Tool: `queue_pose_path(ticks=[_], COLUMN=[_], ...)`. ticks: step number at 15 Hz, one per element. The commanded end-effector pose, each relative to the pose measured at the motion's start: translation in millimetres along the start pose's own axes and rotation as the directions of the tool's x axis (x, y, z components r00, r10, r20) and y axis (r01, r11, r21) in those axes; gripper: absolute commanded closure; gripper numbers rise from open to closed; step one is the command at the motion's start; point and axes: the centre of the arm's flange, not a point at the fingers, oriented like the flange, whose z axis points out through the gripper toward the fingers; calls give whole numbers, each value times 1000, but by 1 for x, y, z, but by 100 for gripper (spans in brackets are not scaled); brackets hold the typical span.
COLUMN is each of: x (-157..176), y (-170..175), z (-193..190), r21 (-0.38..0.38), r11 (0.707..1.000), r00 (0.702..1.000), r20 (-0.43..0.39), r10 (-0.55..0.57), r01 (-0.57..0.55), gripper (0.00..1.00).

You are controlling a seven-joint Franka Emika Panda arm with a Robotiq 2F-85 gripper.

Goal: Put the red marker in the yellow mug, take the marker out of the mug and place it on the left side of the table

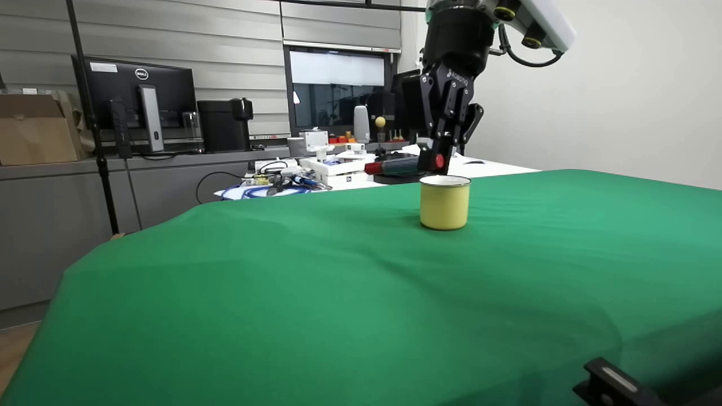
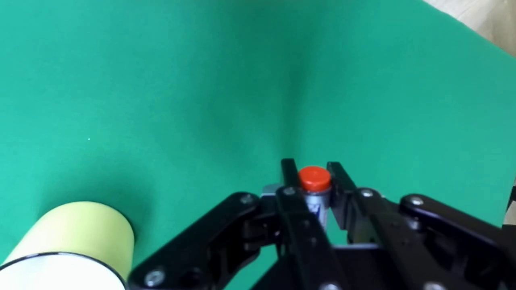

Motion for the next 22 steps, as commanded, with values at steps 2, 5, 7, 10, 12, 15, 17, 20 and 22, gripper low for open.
queue_pose_path(ticks=[2, 5, 7, 10, 12, 15, 17, 20, 22], x=[13, 20, 23, 29, 31, 36, 38, 41, 43], y=[4, 5, 5, 5, 3, 2, 2, 2, 3], z=[15, 30, 42, 57, 64, 75, 81, 92, 98], r21=[-37, -38, -41, -50, -56, -50, -45, -34, -28], r11=[999, 999, 998, 997, 996, 996, 996, 996, 997], r00=[999, 999, 999, 998, 997, 995, 995, 995, 995], r20=[-41, -35, -23, -16, -36, -63, -66, -63, -59], r10=[-17, -33, -39, -59, -70, -78, -80, -81, -78], r01=[15, 32, 38, 58, 68, 75, 78, 78, 77], gripper=[94, 94, 94, 94, 94, 94, 94, 94, 94])
